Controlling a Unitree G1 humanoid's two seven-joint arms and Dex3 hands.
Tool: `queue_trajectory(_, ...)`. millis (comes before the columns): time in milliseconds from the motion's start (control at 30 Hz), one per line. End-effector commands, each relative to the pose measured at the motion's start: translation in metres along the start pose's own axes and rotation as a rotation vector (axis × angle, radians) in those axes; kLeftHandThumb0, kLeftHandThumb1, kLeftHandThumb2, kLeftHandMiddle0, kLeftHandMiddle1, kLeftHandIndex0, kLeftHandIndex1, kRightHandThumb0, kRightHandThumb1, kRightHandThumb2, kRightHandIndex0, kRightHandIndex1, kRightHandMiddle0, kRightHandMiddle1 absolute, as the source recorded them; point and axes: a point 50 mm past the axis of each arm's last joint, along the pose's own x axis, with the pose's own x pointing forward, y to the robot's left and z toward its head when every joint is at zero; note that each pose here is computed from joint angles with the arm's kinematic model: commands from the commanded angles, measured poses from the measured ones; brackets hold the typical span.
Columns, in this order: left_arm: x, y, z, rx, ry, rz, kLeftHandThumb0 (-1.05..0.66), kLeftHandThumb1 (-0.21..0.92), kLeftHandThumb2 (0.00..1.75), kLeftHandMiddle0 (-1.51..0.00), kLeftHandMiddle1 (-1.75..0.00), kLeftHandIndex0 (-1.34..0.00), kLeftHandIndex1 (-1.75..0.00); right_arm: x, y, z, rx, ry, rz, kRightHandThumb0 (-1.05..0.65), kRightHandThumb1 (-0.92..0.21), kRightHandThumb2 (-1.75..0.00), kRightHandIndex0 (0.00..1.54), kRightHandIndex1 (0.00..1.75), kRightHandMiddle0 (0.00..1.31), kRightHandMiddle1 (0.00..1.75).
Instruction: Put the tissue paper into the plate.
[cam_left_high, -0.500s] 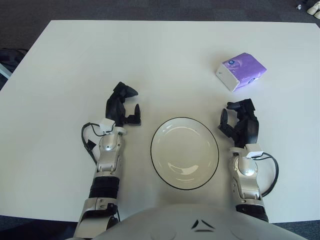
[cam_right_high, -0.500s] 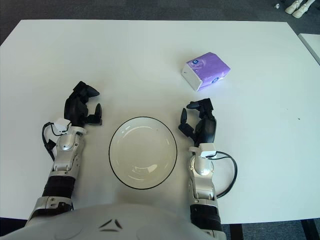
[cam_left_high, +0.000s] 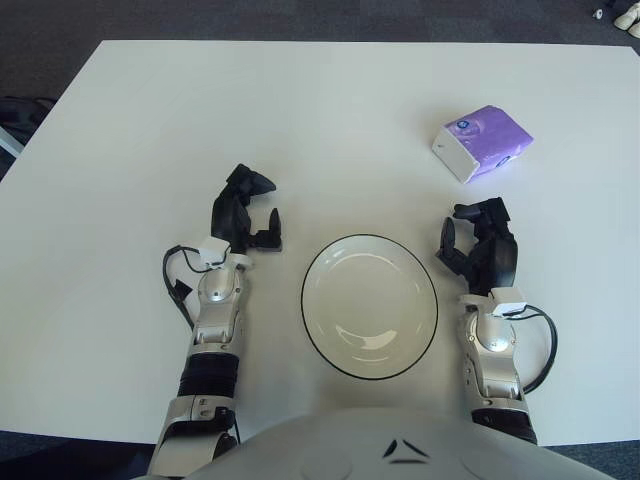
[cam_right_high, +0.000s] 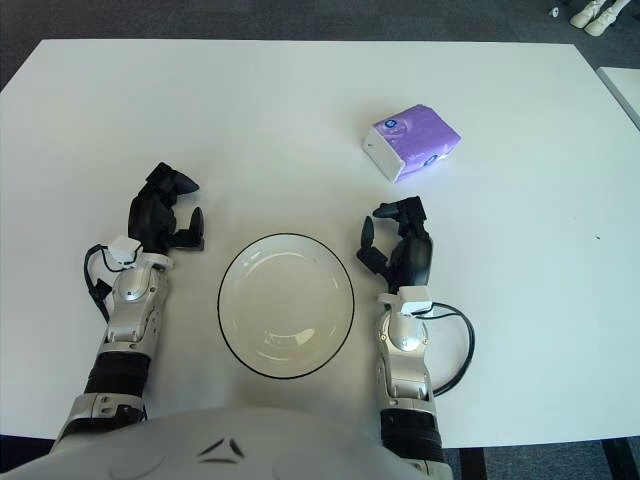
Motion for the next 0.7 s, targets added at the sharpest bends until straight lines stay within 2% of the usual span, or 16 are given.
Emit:
queue_trajectory(0,-0.016,0.004,-0.025,-0.005,0.123,0.015,-0.01,-0.05,1.75,-0.90,-1.75,-0.64,-1.74,-0.010,-0.007,-0.012,-0.035,0.083,-0.008,-0.41,-0.57,-1.01,0.73,1.29,0.41,1.75)
queue_trajectory(333,-0.016,0.005,-0.026,0.001,0.123,0.019,-0.01,-0.04,1.73,-0.90,-1.75,-0.63,-1.74,-0.007,-0.008,-0.009,0.001,0.068,0.008,-0.41,-0.57,-1.01,0.72,1.28,0.41,1.75)
queue_trajectory(667,-0.014,0.006,-0.028,-0.006,0.127,0.025,-0.01,-0.08,1.74,-0.92,-1.75,-0.71,-1.66,0.013,-0.025,0.012,0.040,0.047,0.036,-0.40,-0.60,-0.98,0.70,1.29,0.40,1.75)
